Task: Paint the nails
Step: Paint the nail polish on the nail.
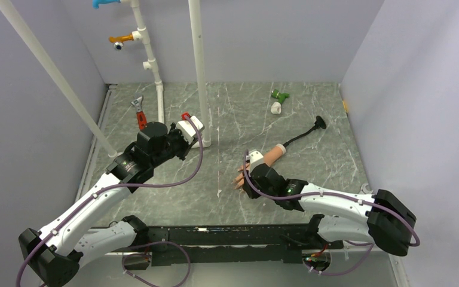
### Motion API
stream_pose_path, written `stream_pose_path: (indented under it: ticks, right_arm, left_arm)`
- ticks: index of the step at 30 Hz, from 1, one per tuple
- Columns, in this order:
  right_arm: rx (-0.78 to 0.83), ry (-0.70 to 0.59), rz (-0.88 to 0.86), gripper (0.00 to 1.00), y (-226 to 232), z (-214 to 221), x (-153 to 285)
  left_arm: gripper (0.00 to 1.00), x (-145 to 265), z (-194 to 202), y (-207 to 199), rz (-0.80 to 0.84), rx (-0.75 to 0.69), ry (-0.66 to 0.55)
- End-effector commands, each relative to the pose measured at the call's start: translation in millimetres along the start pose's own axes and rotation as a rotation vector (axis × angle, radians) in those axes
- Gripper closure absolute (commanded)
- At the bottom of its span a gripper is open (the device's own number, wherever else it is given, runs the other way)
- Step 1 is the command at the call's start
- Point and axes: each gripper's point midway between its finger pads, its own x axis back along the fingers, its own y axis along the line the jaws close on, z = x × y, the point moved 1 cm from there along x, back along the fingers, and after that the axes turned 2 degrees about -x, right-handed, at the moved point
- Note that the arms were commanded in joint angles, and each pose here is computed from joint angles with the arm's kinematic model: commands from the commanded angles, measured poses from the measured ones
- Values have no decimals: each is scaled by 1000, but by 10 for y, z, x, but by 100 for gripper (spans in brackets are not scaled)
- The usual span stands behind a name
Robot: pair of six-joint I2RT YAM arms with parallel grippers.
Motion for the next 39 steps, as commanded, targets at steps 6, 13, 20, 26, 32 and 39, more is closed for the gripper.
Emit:
stream_pose_path:
  ticks: [6, 13, 20, 26, 32, 39]
  right_arm:
    - [5, -54, -12, 100, 98, -221, -60]
    - [19, -55, -19, 100, 130, -265, -100]
    - [19, -54, -17, 100, 136, -274, -129]
    - [25, -49, -13, 100, 135, -270, -146]
    - [26, -55, -14, 100, 142, -299, -145]
    - [27, -70, -15, 100, 148, -344, -123]
  left_arm:
    - [100, 43, -230, 81, -28, -20, -62]
    - [100, 47, -229, 86, -32, -22, -63]
    - [100, 46, -233, 81, -30, -22, -65]
    - [100, 49, -233, 85, -32, -22, -65]
    - [100, 45, -229, 83, -32, -23, -63]
    - [100, 47, -231, 83, -32, -23, -64]
